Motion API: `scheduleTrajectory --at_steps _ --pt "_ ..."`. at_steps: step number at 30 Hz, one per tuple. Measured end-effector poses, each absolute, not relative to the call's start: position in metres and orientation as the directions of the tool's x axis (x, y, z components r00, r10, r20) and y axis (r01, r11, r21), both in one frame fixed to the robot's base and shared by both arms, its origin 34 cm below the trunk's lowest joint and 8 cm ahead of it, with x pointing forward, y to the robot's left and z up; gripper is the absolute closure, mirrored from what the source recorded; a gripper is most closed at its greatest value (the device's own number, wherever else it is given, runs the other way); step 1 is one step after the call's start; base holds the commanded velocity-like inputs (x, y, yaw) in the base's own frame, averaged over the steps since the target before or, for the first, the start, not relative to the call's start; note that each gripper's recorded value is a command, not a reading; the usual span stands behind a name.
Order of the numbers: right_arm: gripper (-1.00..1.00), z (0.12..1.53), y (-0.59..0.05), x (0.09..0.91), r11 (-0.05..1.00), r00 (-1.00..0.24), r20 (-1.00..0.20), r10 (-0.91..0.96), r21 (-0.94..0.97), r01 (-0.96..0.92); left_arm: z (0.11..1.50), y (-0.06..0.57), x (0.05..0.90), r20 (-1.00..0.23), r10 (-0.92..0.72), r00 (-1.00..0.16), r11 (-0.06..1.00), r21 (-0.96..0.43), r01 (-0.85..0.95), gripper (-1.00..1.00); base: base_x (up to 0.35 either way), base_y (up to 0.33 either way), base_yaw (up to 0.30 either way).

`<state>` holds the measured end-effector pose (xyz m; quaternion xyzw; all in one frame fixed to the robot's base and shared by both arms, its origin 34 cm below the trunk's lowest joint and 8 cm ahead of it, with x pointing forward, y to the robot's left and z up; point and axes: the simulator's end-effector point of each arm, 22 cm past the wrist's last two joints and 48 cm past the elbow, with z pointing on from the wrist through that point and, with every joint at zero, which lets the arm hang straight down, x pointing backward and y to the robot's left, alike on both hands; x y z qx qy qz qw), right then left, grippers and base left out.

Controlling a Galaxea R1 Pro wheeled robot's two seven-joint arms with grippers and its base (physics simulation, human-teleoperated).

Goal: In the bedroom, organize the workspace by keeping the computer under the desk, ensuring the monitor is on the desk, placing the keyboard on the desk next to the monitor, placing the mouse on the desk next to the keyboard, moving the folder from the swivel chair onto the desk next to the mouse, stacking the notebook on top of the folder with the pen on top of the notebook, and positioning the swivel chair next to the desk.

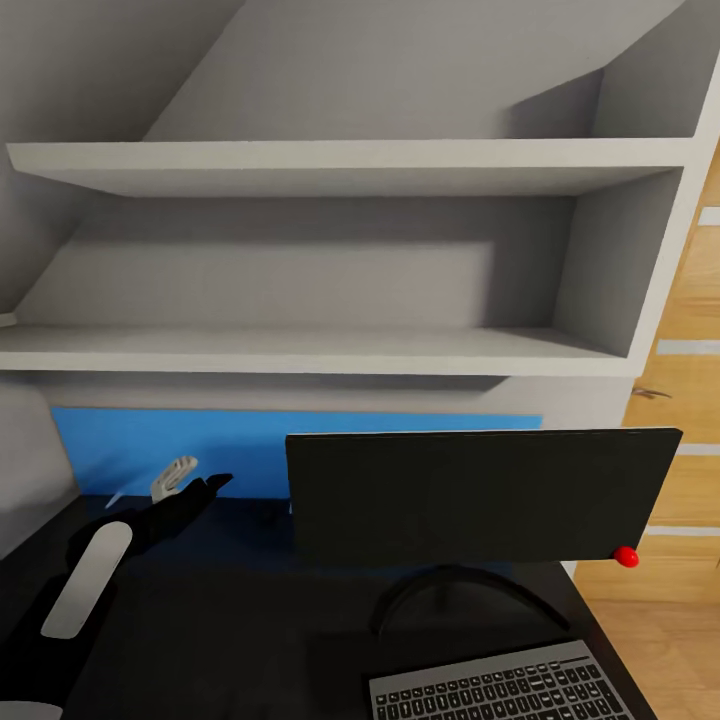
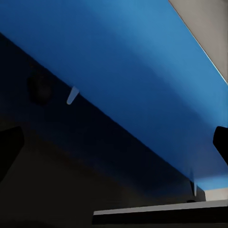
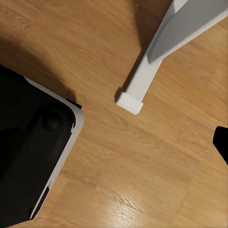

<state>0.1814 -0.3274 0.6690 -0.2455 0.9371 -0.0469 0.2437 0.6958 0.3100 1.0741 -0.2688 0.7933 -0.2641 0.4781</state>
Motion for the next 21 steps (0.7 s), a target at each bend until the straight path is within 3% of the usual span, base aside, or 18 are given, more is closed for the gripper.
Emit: scheduleTrajectory --at_steps 21 --pt "-1.00 0.6685 -0.3267 0.1810 0.874 -0.761 -0.432 -0.484 -0.206 -0.440 1.0683 0.3100 0.6954 -0.610 -0.680 -0.408 0.715 -0.675 -0.184 -1.00 0.000 0.033 0.000"
